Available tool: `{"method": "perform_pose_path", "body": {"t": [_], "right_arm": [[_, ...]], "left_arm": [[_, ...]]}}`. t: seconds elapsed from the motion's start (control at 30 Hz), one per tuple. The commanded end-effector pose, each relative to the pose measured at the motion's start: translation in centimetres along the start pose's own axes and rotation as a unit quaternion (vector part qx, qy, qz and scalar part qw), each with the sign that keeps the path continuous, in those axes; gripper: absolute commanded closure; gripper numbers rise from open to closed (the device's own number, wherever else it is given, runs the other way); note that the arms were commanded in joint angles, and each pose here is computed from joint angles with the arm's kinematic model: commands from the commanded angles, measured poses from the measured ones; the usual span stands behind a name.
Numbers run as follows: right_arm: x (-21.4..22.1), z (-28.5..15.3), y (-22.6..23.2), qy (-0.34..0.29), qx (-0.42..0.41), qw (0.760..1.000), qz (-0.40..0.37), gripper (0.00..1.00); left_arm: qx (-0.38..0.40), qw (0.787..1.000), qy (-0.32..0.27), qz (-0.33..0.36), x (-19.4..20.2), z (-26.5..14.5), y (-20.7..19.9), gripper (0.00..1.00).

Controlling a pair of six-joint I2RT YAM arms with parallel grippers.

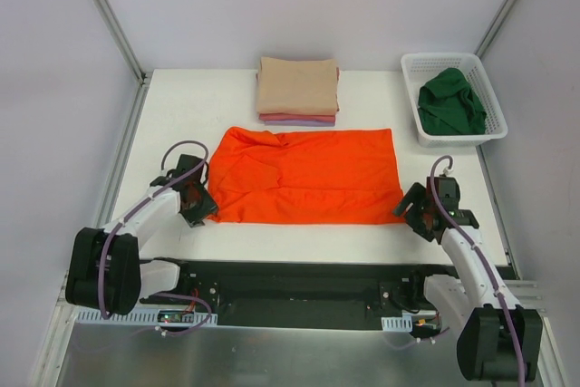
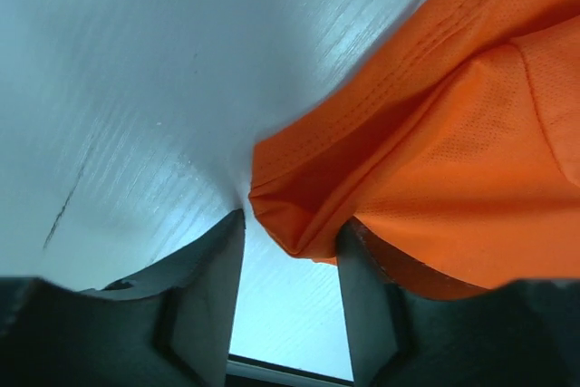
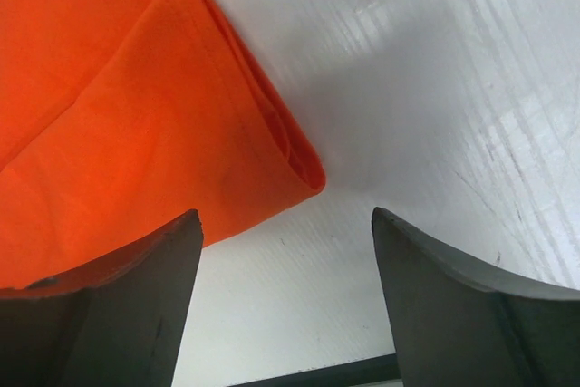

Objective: Fold and stack the t-shirts
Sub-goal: Fold the flattened tshirt in 1/3 of the way

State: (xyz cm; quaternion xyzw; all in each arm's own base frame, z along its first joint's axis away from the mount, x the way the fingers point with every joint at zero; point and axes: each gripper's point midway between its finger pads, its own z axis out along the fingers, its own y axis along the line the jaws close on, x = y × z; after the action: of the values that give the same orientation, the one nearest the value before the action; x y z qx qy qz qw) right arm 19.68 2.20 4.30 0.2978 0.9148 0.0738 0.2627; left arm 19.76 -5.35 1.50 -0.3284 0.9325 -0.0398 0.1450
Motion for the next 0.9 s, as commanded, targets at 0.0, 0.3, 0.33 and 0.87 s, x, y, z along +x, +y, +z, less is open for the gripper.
{"method": "perform_pose_path", "body": {"t": [0.0, 0.3, 0.33, 0.87], "right_arm": [[0.1, 0.8, 0.1, 0.0, -0.001, 1.0, 0.024, 0.27], [2.2, 2.3, 0.4, 0.053, -0.009, 0.998, 0.039, 0.46], [2.4, 2.5, 0.4, 0.058, -0.01, 0.997, 0.04, 0.5], [-6.5, -6.1, 5.8, -0.105, -0.115, 0.988, -0.019, 1.0]], "left_arm": [[-0.028, 0.999, 0.021, -0.003, 0.8, 1.5, 1.0, 0.62], [-0.03, 0.999, 0.029, 0.003, 0.8, 1.9, 0.9, 1.0], [-0.028, 0.999, 0.027, 0.004, 0.8, 1.9, 0.8, 1.0], [0.211, 0.961, -0.177, 0.012, -6.1, -11.7, -6.1, 1.0]]}}
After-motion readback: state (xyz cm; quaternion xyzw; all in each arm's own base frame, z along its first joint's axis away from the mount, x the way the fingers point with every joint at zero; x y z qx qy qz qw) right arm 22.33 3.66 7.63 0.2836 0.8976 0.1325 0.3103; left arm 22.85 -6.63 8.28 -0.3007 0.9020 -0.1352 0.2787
